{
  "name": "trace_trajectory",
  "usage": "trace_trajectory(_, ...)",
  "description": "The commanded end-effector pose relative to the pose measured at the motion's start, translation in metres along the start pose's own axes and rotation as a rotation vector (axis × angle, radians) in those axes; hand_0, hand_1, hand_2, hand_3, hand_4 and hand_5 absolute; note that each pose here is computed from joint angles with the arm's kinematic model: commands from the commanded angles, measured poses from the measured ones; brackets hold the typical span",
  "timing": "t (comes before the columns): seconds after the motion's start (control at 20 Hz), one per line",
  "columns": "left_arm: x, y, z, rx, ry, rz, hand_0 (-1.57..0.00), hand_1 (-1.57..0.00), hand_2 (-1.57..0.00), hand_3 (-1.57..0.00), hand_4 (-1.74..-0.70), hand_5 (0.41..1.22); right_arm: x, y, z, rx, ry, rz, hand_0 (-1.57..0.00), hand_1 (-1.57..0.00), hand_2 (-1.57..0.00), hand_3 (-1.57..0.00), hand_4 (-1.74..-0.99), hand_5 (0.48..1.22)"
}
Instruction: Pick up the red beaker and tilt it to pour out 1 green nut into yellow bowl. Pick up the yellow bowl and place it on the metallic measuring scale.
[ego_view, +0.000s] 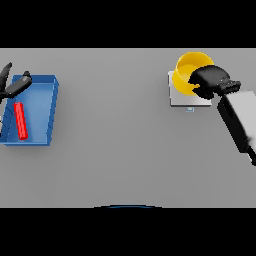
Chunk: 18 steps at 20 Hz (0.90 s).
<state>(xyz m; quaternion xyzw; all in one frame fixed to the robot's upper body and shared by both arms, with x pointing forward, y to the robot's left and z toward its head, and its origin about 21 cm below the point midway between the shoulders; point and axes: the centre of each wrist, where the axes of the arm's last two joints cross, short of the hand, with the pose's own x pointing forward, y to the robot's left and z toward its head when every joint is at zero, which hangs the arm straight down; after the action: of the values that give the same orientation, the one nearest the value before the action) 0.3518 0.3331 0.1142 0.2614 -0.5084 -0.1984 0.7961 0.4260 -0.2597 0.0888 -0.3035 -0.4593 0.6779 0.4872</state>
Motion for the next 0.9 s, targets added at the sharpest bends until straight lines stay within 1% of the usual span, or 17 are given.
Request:
trace_trajectory(0.0,0.0001,0.0001,-0.0006,-0.002,-0.003,0.004,0.0,0.0,0.0,0.0,-0.85,0.799,0.0004,-0.0001,-0.0013,0.007,0.0,0.0,-1.57,-1.57,-1.38,-1.4,-1.741,1.221)
trace_trajectory(0.15,0.0034,0.002,-0.0028,0.004,0.003,-0.001,0.0,0.0,0.0,0.0,-0.84,0.783,-0.0011,0.0054,-0.0032,0.03,0.005,-0.009,-1.57,-1.57,-1.37,-1.45,-1.741,1.221)
trace_trajectory(0.2,0.004,0.0017,-0.0007,-0.005,-0.007,0.003,0.0,0.0,0.0,0.0,-0.84,0.78,0.0011,0.0062,-0.0043,0.032,0.009,-0.013,-1.57,-1.57,-1.4,-1.38,-1.741,1.221)
trace_trajectory(0.25,0.0043,0.002,-0.0011,-0.005,-0.007,-0.004,0.0,0.0,0.0,0.0,-0.84,0.779,0.0,0.0056,-0.0033,0.033,0.002,-0.017,-1.57,-1.5,-1.44,-1.25,-1.741,1.221)
trace_trajectory(0.3,0.0033,0.0024,-0.0026,-0.009,-0.001,-0.005,0.0,0.0,0.0,0.0,-0.84,0.775,-0.0015,0.0044,-0.0029,0.034,0.011,-0.022,-1.56,-1.43,-1.34,-1.11,-1.682,1.221)
trace_trajectory(0.35,0.0052,0.0015,-0.0016,-0.014,-0.003,-0.001,0.0,0.0,0.0,0.0,-0.84,0.773,-0.0034,0.0071,-0.0028,0.036,0.024,-0.03,-1.47,-1.28,-1.18,-0.96,-1.632,1.145)
trace_trajectory(0.4,0.0036,-0.0016,-0.0007,-0.019,-0.011,-0.004,0.0,0.0,0.0,0.0,-0.84,0.774,-0.0018,0.0054,-0.004,0.037,0.025,-0.049,-1.33,-1.12,-1.01,-0.82,-1.592,1.074)
trace_trajectory(0.45,0.0037,0.0008,-0.0015,-0.014,0.001,-0.007,0.0,0.0,0.0,0.0,-0.83,0.771,-0.0002,0.0034,-0.0043,0.047,0.027,-0.073,-1.15,-0.96,-0.85,-0.69,-1.559,1.014)
trace_trajectory(0.5,0.001,0.0014,-0.0013,-0.011,-0.002,-0.006,0.0,0.0,0.0,0.0,-0.83,0.768,-0.0016,0.0039,-0.0035,0.051,0.025,-0.087,-0.95,-0.81,-0.71,-0.58,-1.535,0.965)
trace_trajectory(0.55,0.0003,0.0031,-0.0026,-0.008,0.0,0.004,0.0,0.0,0.0,0.0,-0.84,0.764,-0.0006,0.0002,-0.0042,0.049,0.024,-0.096,-0.76,-0.67,-0.58,-0.48,-1.513,0.923)
trace_trajectory(0.6,0.0007,0.0029,-0.0017,-0.011,-0.005,0.01,0.0,0.0,0.0,0.0,-0.84,0.764,-0.0012,0.0005,-0.0042,0.056,0.031,-0.102,-0.61,-0.56,-0.47,-0.39,-1.496,0.89)
trace_trajectory(0.65,-0.0003,0.0007,0.0003,-0.014,-0.011,0.009,0.0,0.0,0.0,0.0,-0.84,0.76,-0.0014,0.0012,-0.0062,0.063,0.044,-0.104,-0.48,-0.46,-0.38,-0.32,-1.485,0.863)
trace_trajectory(0.7,-0.0003,0.0016,0.001,-0.009,-0.008,0.001,0.0,0.0,0.0,0.0,-0.83,0.754,-0.0022,0.0034,-0.005,0.073,0.03,-0.101,-0.39,-0.38,-0.3,-0.26,-1.476,0.847)
trace_trajectory(0.75,0.0044,0.0018,0.0001,-0.005,-0.011,0.005,0.0,0.0,0.0,0.0,-0.83,0.749,-0.001,0.0056,-0.006,0.072,0.033,-0.102,-0.31,-0.3,-0.24,-0.21,-1.461,0.833)
trace_trajectory(0.8,0.0012,0.0007,-0.0007,-0.011,-0.004,0.006,0.0,0.0,0.0,0.0,-0.83,0.75,-0.0033,0.0073,-0.005,0.079,0.031,-0.085,-0.25,-0.24,-0.19,-0.16,-1.448,0.824)
trace_trajectory(0.85,0.0047,0.0029,-0.0004,-0.009,-0.008,0.011,0.0,0.0,0.0,0.0,-0.83,0.752,-0.0017,0.005,-0.0053,0.081,0.031,-0.076,-0.2,-0.19,-0.15,-0.13,-1.435,0.817)
